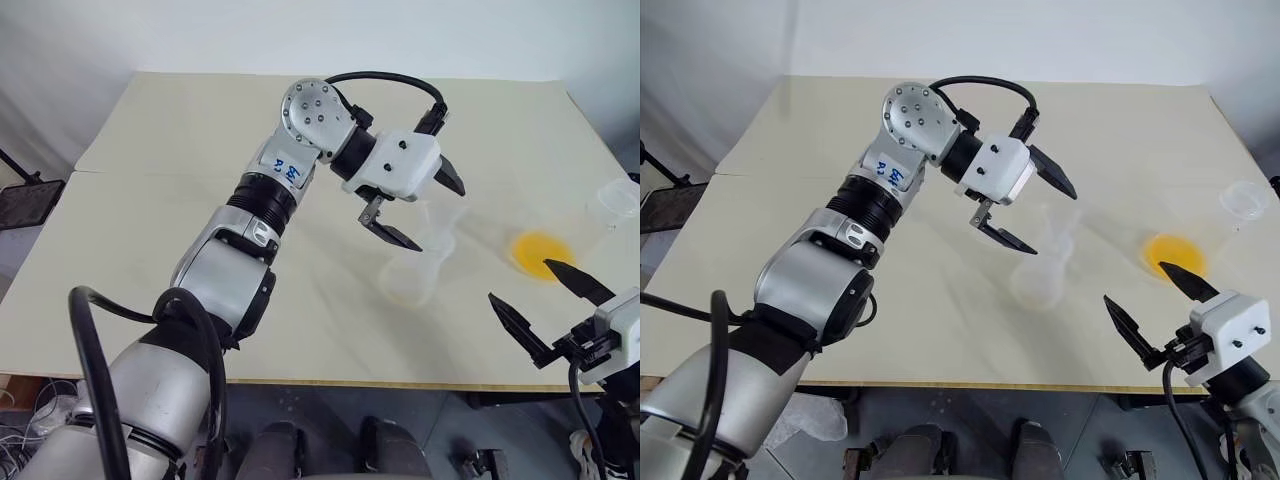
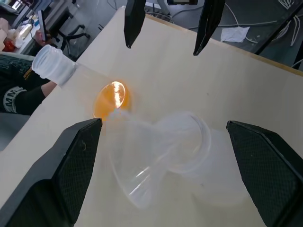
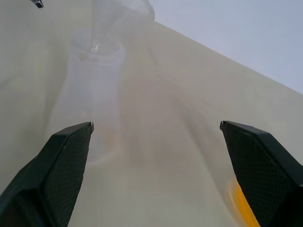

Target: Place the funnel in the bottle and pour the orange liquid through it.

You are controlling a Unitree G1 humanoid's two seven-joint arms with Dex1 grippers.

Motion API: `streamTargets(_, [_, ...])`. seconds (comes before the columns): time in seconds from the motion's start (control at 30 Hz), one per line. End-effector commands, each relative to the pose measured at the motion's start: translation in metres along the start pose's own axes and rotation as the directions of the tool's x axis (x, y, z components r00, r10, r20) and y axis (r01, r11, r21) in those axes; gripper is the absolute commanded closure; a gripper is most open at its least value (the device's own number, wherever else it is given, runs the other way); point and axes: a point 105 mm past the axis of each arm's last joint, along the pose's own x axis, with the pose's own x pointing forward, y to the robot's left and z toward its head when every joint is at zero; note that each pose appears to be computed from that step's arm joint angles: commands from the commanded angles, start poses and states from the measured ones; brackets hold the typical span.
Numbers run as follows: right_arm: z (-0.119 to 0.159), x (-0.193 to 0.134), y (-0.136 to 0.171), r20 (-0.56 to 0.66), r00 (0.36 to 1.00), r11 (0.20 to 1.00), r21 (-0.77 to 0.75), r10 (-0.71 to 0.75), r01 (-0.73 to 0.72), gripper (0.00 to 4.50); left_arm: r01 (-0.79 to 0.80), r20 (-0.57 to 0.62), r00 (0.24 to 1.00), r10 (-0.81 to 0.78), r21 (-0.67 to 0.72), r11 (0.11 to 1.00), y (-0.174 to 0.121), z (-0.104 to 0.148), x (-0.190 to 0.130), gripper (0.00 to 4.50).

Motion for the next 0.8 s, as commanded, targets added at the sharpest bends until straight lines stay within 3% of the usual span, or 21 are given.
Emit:
streamTargets(0.03, [0.009,0.002,0.000,0.030,1.000,0.999,-0.033,0.009,-0.008,0.00,0.023,0.063,0.998,-0.026,0.047,0.999,0.004,0.020,-0.007,0.01])
streamTargets(0.2, [0.010,0.001,-0.002,0.027,1.000,0.999,-0.040,0.010,-0.009,0.00,-0.018,0.120,0.993,0.017,0.009,1.000,0.007,0.028,-0.012,0.01])
streamTargets(0.33, [0.013,-0.001,-0.006,0.025,1.000,0.999,-0.049,0.001,0.000,0.00,-0.186,0.180,0.958,0.222,-0.195,0.963,0.021,0.023,-0.033,0.01])
streamTargets(0.5, [0.008,-0.008,-0.012,-0.022,0.999,0.998,-0.053,-0.030,0.029,0.00,-0.272,0.211,0.897,0.389,-0.430,0.861,0.016,0.003,-0.052,0.01])
streamTargets(0.6, [0.005,-0.015,-0.022,-0.055,0.992,0.993,-0.047,-0.110,0.108,0.00,-0.304,0.202,0.862,0.465,-0.529,0.793,-0.006,-0.019,-0.063,0.01])
streamTargets(0.8, [0.003,-0.022,-0.031,-0.077,0.974,0.977,-0.032,-0.214,0.212,0.00,-0.299,0.095,0.882,0.462,-0.646,0.702,-0.046,-0.052,-0.067,0.01])
